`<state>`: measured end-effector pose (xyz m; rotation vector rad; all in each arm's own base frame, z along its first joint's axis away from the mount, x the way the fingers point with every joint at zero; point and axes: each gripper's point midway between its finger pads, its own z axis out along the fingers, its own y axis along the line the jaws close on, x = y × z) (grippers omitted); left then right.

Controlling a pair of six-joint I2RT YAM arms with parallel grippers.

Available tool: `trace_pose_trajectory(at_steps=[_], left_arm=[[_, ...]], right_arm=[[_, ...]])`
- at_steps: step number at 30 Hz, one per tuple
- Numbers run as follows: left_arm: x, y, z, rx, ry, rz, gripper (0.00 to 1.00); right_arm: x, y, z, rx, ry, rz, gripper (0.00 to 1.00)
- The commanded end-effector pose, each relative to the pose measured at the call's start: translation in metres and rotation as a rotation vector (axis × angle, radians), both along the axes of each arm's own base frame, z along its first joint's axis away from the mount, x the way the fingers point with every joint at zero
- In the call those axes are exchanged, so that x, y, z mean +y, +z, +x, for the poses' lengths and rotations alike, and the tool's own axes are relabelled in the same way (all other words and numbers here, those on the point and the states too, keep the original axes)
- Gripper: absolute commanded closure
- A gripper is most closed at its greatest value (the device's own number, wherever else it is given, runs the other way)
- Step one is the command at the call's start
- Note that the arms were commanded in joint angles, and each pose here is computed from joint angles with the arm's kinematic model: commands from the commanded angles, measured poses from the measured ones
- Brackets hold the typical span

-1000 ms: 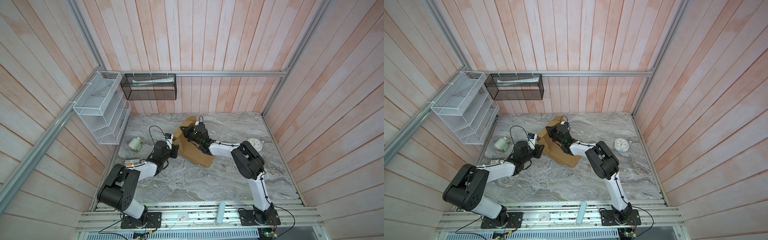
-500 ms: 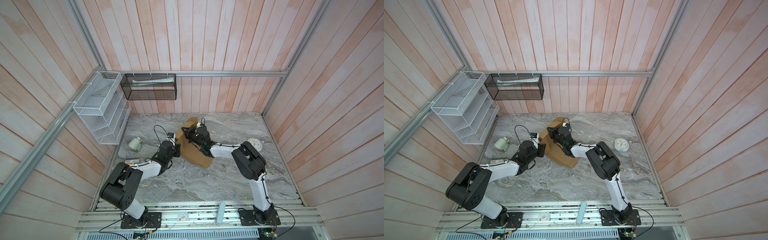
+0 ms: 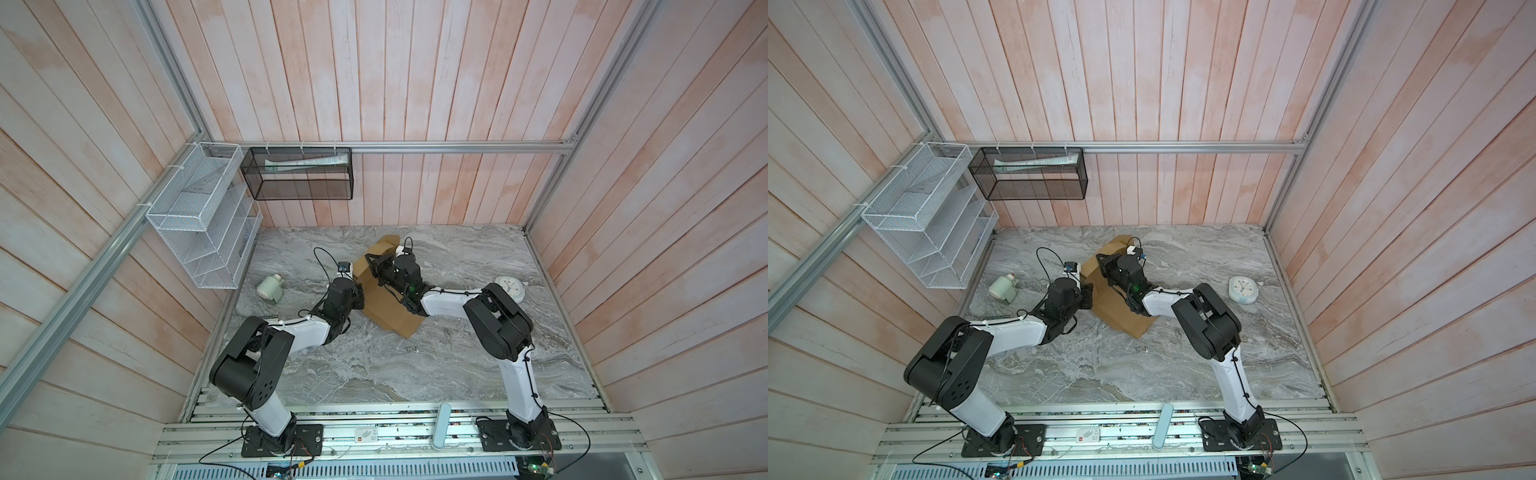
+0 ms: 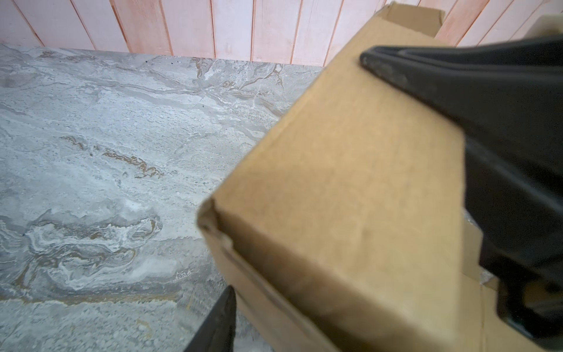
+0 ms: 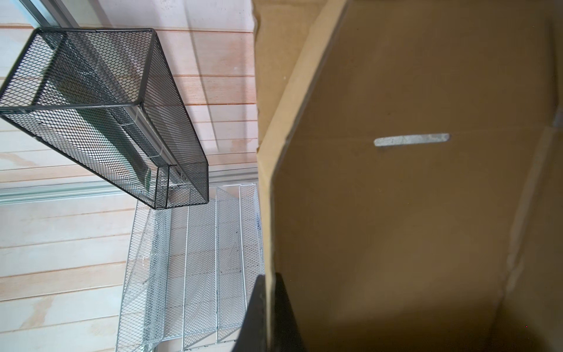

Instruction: Fold the paper box

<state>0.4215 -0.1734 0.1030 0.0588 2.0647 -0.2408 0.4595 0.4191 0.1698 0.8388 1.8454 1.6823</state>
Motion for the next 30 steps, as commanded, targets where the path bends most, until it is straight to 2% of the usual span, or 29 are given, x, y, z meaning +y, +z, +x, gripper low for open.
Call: trace_pose_trajectory(at_steps=[1, 15, 19, 30], left_arm=[[0.005, 0.014, 0.017, -0.041, 0.071, -0.016, 0.56], [0.012, 0.012, 0.020, -0.043, 0.127, -0.008, 0.72], [0.016, 0.012, 0.018, -0.045, 0.137, 0.011, 0.75], [0.019, 0.011, 0.010, -0.051, 0.123, 0.027, 0.81]], right_arm=[[0.011, -0.029, -0.025, 0.101, 0.074, -0.048, 1.00], [0.012, -0.031, -0.028, 0.111, 0.085, -0.034, 0.99], [0.010, -0.027, -0.029, 0.099, 0.082, -0.037, 0.92], [-0.010, -0.013, -0.038, 0.034, 0.056, -0.070, 0.65]])
